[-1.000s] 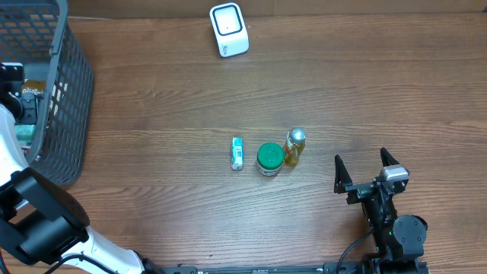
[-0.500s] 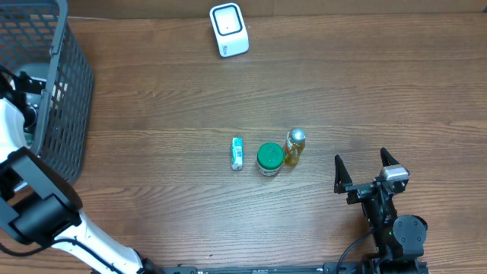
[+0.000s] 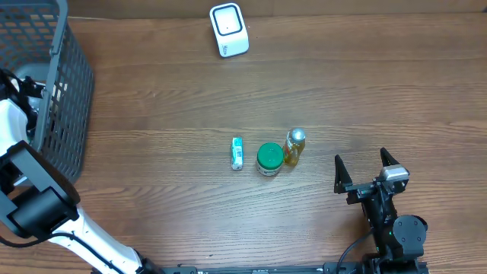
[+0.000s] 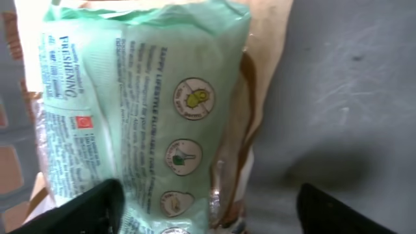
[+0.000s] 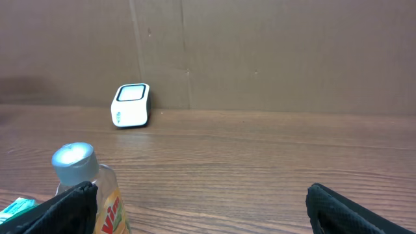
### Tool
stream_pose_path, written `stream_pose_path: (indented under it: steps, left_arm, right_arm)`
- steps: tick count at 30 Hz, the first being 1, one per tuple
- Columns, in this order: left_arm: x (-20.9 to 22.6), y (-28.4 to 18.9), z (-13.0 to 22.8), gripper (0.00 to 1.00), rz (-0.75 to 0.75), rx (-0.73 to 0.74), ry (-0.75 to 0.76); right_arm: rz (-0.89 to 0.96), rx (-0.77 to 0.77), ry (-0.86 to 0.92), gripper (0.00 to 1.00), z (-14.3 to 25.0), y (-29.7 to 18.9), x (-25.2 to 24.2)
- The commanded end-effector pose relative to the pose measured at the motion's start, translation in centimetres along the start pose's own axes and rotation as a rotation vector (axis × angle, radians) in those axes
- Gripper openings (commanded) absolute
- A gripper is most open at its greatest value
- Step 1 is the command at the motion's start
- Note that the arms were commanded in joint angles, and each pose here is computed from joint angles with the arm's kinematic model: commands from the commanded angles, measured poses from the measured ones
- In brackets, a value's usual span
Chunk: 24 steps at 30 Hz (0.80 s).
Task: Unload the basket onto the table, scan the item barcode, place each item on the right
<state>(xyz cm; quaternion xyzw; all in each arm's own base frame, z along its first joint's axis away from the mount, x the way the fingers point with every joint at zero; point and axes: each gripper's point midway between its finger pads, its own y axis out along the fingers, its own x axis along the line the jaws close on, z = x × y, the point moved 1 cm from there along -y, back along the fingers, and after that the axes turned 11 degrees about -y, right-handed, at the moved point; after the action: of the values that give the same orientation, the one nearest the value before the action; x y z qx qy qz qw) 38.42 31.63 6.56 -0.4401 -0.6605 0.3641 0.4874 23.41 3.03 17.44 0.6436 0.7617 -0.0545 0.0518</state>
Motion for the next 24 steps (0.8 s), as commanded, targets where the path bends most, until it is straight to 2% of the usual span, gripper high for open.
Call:
stream_pose_path:
  steps: [1, 3, 17, 20, 21, 22, 24]
  left_arm:
    - [0.6, 2.9, 3.3, 0.79, 0.018, 0.100, -0.060]
    - [1.3, 3.0, 3.5, 0.71, 0.007, 0.095, -0.121]
    - [1.0, 3.2, 3.3, 0.74, 0.041, 0.069, -0.160]
    - [0.3, 3.1, 2.7, 0.84, 0.070, 0.050, -0.178]
    - [0.3, 3.1, 2.6, 0.93, 0.060, 0.053, -0.172]
    - [0.5, 2.8, 2.5, 0.97, 0.039, 0.057, -0.166]
    - [1.0, 2.2, 2.1, 0.99, -0.011, 0.061, -0.154]
  right_arm:
    - [0.003, -0.002, -0.005, 1.00, 0.2, 0.0, 0.0]
    - [0.003, -0.001, -0.005, 1.00, 0.2, 0.0, 0.0]
    - [0.003, -0.002, -0.005, 1.00, 0.2, 0.0, 0.0]
    - [0.004, -0.001, -0.005, 1.00, 0.2, 0.0, 0.0]
    - [0.003, -0.001, -0.005, 1.00, 0.2, 0.0, 0.0]
    - [0.003, -0.001, -0.005, 1.00, 0.2, 0.0, 0.0]
    - [0.004, -0.002, -0.005, 1.00, 0.2, 0.0, 0.0]
